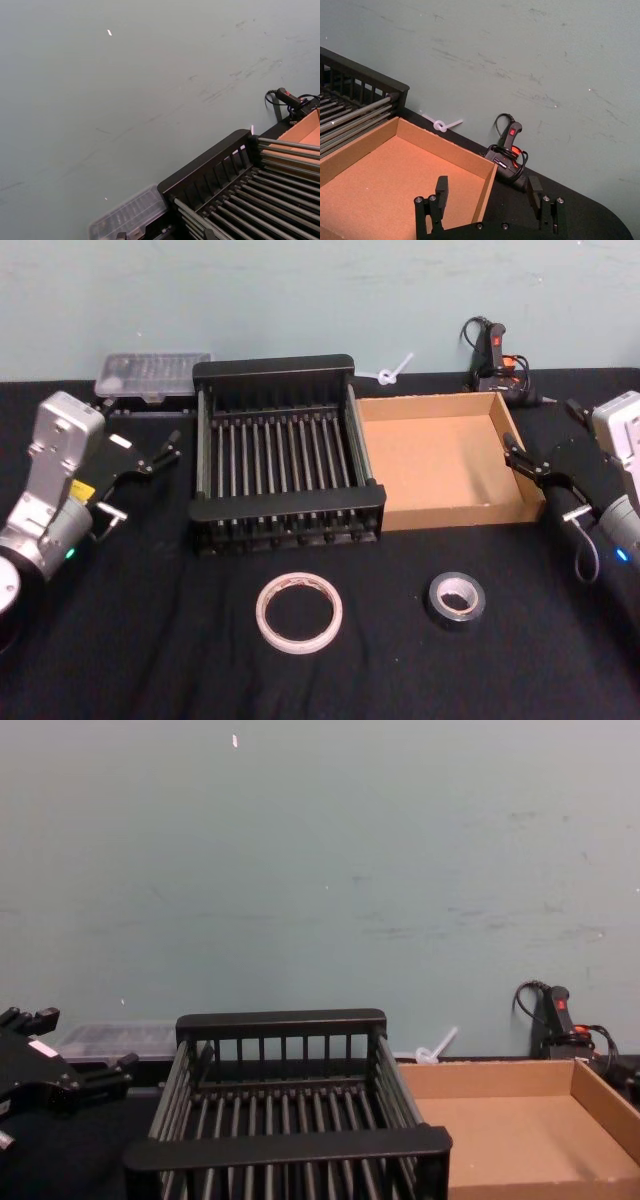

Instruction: Pick up the white tape and place it into the black box , Pick up the silver tape and place it into the brown box.

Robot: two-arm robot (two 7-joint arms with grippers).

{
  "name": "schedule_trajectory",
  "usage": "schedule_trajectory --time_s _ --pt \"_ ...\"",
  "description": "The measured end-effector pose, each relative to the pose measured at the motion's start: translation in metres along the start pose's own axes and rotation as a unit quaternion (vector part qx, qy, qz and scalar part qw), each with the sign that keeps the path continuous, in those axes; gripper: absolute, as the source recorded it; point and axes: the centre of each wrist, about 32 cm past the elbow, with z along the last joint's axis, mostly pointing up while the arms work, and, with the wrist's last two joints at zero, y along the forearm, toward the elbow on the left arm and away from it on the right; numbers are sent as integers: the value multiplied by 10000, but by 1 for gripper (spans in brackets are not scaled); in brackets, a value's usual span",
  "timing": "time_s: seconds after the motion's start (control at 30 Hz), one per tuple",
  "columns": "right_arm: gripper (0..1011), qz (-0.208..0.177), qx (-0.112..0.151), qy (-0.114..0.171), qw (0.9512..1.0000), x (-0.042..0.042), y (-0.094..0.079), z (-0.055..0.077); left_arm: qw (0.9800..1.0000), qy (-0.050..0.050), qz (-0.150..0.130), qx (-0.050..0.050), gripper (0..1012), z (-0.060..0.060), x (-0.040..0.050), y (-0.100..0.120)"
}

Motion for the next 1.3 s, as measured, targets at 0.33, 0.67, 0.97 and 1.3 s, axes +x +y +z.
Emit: schedule_trajectory --time_s 0.33,0.67,0.97,1.3 --pt "1002 0 0 0 10000 0 0 0 10000 0 0 0 1001 0 0 0" --pt "1002 0 0 0 10000 0 0 0 10000 0 0 0 1001 0 0 0" --pt "1002 0 0 0 10000 0 0 0 10000 0 0 0 1001 0 0 0" --pt "1002 0 0 0 10000 0 0 0 10000 0 0 0 1001 0 0 0"
